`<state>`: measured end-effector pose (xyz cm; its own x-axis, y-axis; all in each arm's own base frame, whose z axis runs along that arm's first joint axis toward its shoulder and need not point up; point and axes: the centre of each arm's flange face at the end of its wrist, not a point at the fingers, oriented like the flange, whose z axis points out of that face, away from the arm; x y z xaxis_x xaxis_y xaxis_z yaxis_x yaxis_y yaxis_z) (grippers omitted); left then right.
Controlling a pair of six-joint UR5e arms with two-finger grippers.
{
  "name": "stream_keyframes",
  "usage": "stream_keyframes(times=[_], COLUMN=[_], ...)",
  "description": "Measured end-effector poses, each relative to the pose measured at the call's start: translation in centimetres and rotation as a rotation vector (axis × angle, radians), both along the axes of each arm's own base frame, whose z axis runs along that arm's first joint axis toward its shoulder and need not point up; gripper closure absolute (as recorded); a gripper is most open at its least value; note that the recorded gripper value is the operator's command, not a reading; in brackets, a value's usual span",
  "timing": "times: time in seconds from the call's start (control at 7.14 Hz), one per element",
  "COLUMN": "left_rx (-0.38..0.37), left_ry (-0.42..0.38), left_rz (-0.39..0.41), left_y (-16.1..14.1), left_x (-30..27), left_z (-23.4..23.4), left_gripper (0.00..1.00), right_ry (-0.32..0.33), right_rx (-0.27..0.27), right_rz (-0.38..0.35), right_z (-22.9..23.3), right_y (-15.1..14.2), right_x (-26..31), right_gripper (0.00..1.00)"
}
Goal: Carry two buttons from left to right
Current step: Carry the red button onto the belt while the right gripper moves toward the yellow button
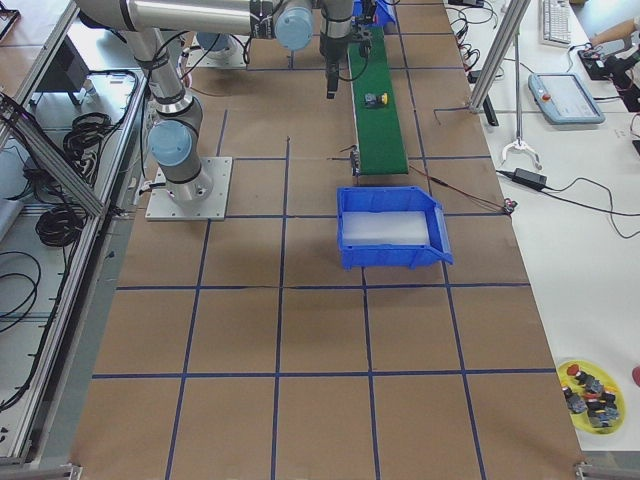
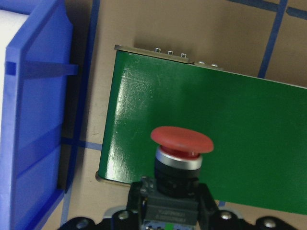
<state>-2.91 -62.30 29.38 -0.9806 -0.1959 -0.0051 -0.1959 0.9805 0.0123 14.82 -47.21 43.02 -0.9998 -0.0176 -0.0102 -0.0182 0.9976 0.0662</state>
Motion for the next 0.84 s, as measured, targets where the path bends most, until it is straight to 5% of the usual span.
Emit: stream_keyframes(times=[0.14,0.28,0.42,0.56,0.84], left_rx=[-0.025,-0.034,-0.036,-0.036,-0.042], left_ry=[-0.005,-0.007,-0.007,-0.007,-0.01], left_rz=[-0.005,-0.006,-0.007,-0.007,-0.006], left_y=[0.0,0.1,0.2,0.3,0.5], left_x=[-0.3,-0.5,-0.5,-0.6,-0.6], left_z=[-1.7,-2.7,-3.1,-3.2,-2.4], left_gripper=[0.75,0.21,0.0,0.0,0.0], right_ry=[-0.001,-0.002,-0.006,-0.011,-0.017], right_rx=[0.017,-0.007,-0.106,-0.201,-0.237], right_rz=[0.0,-0.002,-0.005,-0.005,-0.011], right_z=[-1.2,-1.9,-2.3,-3.1,-6.8], right_y=[-1.0,-2.4,-4.5,-6.8,-10.6], right_x=[0.1,0.1,0.2,0.5,0.9], right_gripper=[0.0,0.0,0.0,0.0,0.0])
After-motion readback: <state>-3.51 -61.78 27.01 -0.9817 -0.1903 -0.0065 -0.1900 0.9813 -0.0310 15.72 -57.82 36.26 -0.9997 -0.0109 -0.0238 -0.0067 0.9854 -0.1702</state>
